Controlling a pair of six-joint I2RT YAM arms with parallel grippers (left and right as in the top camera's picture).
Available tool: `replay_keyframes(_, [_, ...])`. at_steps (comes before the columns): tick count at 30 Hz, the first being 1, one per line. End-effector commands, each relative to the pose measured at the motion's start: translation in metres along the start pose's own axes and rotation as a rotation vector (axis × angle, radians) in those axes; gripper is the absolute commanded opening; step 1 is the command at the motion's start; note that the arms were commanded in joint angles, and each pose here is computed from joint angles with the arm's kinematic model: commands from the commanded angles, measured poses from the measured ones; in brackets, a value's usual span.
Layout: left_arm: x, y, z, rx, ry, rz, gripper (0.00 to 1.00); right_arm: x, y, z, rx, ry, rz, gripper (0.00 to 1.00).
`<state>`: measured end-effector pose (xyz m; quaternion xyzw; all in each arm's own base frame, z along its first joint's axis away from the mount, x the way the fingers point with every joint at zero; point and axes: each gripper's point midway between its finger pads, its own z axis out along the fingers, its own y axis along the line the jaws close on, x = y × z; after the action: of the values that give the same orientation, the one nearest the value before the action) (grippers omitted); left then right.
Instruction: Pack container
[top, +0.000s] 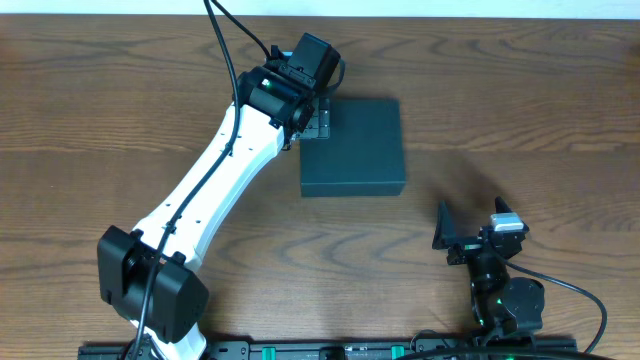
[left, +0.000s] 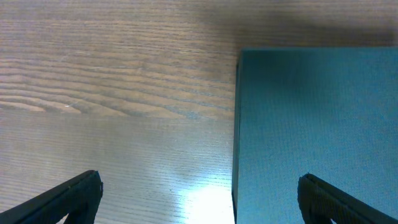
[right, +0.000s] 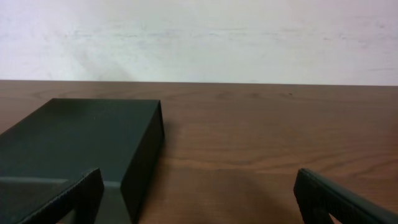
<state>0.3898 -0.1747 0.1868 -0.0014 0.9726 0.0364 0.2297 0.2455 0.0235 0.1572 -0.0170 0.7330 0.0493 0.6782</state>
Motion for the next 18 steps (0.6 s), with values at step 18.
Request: replay_keyframes(18, [-0.034,0.032,-0.013,-0.126,-0.153,-0.034,0.99,0.0,-0.002,0.0,0.005,-0.003,0.018,0.99])
